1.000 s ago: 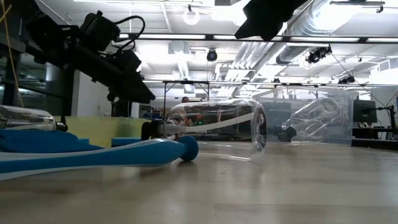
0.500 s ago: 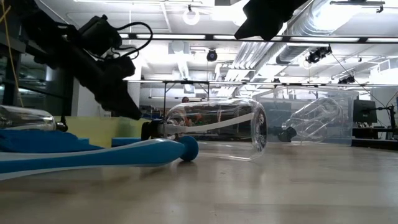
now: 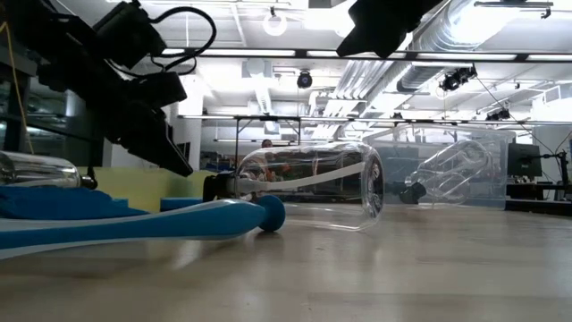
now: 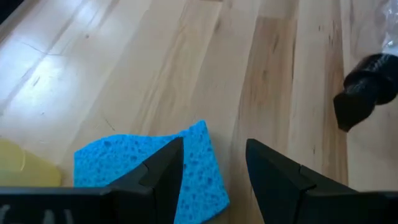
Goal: Pick & Place Kitchen Sink Supplies
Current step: Put the blue sponge into the yellow bin
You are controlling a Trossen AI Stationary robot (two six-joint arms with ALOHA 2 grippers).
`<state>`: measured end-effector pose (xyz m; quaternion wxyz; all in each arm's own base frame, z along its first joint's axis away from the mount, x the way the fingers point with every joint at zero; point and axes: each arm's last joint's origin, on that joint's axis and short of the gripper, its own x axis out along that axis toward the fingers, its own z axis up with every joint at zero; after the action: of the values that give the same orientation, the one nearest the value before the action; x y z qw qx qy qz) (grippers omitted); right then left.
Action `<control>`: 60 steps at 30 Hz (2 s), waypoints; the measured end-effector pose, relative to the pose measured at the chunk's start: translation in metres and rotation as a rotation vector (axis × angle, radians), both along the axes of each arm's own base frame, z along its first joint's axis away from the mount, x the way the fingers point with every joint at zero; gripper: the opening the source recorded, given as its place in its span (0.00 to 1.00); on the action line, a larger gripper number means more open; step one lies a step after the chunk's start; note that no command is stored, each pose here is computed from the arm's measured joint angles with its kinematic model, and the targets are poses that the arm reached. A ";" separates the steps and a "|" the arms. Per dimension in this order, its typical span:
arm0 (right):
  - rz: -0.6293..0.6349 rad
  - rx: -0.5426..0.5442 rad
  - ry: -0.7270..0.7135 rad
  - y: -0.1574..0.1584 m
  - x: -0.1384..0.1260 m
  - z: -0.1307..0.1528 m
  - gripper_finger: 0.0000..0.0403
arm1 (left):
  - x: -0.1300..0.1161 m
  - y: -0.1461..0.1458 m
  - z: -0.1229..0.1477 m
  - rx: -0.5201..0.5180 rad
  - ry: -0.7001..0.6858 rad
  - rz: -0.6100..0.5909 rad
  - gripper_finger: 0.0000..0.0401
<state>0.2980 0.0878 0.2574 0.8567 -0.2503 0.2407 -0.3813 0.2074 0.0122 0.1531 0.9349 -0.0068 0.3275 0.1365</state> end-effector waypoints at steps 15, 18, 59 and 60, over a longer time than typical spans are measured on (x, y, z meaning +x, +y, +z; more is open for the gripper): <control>0.017 0.029 -0.009 0.000 0.000 -0.001 0.53 | -0.006 -0.017 -0.007 0.014 0.066 0.055 0.42; 0.017 0.031 -0.011 0.000 0.000 -0.001 0.53 | -0.006 -0.017 -0.007 0.015 0.069 0.055 0.42; 0.007 0.066 -0.007 -0.001 -0.003 -0.005 0.53 | 0.008 -0.018 -0.047 0.014 0.183 0.119 0.02; 0.007 0.065 -0.007 -0.001 -0.003 -0.005 0.53 | 0.009 -0.019 -0.047 0.015 0.175 0.115 0.02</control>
<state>0.2954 0.0872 0.2526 0.8666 -0.2218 0.2492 -0.3710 0.2161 -0.0072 0.1062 0.8934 -0.0065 0.4059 0.1922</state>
